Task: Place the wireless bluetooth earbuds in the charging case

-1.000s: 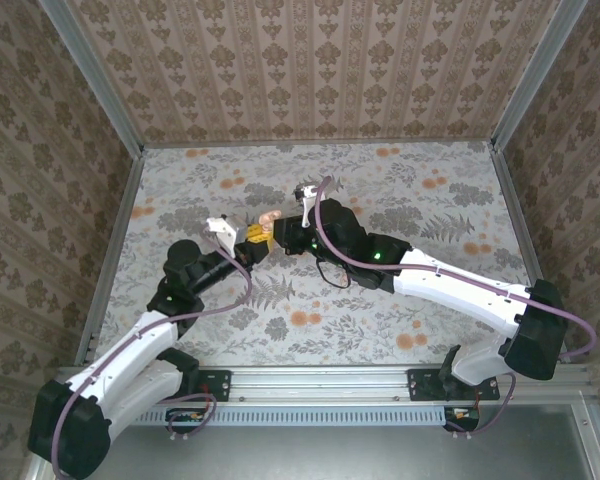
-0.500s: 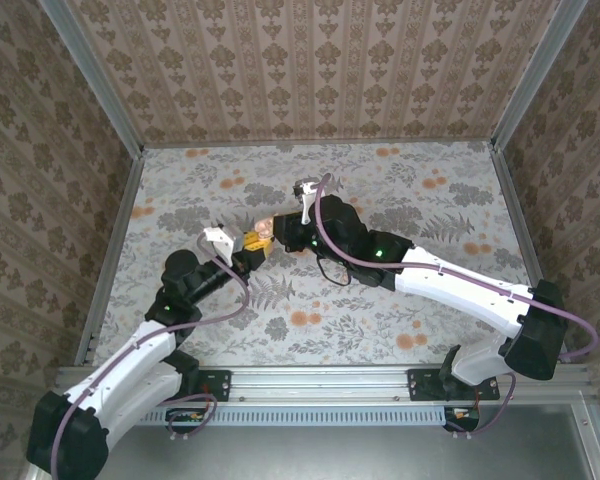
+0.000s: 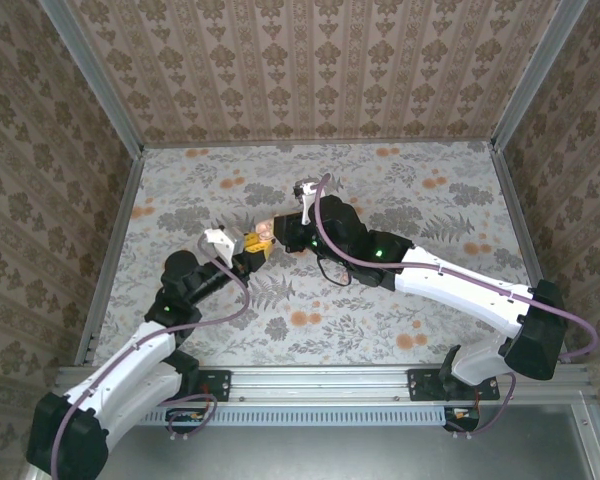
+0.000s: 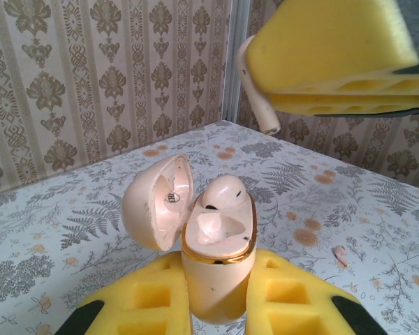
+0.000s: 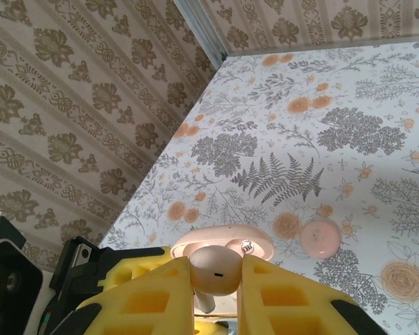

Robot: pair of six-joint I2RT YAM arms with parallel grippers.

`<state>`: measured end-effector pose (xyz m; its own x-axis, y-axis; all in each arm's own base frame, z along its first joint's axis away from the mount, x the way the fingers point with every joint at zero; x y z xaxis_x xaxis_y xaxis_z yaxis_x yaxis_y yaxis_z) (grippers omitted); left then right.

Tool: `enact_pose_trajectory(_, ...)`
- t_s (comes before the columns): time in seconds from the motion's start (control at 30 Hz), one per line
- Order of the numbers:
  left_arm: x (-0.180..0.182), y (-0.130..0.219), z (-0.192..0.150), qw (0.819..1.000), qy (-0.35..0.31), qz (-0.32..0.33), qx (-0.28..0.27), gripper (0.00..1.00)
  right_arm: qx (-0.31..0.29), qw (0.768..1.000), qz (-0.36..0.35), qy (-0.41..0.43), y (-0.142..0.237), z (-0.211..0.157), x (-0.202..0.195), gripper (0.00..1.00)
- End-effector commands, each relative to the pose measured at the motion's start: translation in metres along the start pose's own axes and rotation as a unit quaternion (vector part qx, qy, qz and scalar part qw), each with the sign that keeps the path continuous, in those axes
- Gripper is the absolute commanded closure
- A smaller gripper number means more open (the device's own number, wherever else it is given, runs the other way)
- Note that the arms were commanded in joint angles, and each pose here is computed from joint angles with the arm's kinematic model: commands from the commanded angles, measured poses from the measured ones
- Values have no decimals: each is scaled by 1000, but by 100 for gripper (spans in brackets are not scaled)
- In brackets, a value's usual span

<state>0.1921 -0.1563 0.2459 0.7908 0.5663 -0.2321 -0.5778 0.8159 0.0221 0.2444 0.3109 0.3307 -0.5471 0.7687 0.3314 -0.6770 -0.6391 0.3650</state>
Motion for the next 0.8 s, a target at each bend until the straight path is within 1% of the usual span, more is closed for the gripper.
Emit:
enact_pose_trajectory(0.0,-3,0,15,999,-19,-10,-26,100,-13,1000,-9,15,9,15,2,81)
enact_pose_trajectory(0.13,-5,-1,20,999,-22,-16,-25,100,-11,1000,-9,18,7,13,2,81)
enact_pose_trajectory(0.4,-5,-4,20,999,-13,-24,-22,100,-13,1000,4,16,2,8,4,81)
enact_pose_trajectory(0.77,-4,-11,25,999,5,-30,-34,100,-12,1000,25,12,-14,-2,7,81)
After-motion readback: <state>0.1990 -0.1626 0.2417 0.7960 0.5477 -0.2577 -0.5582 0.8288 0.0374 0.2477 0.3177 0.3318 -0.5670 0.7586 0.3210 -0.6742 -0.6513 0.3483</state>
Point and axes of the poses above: each hand's point on the last joint's axis, 136 mm out from that joint toward the fingers, its own y axis back along the fingers, its own x axis along the line the jaws close on, z = x × y, the point moved 7 cm from there along y, back along the fingers, and after that the axes turned 9 degrees about y, right-handed, at the moved point
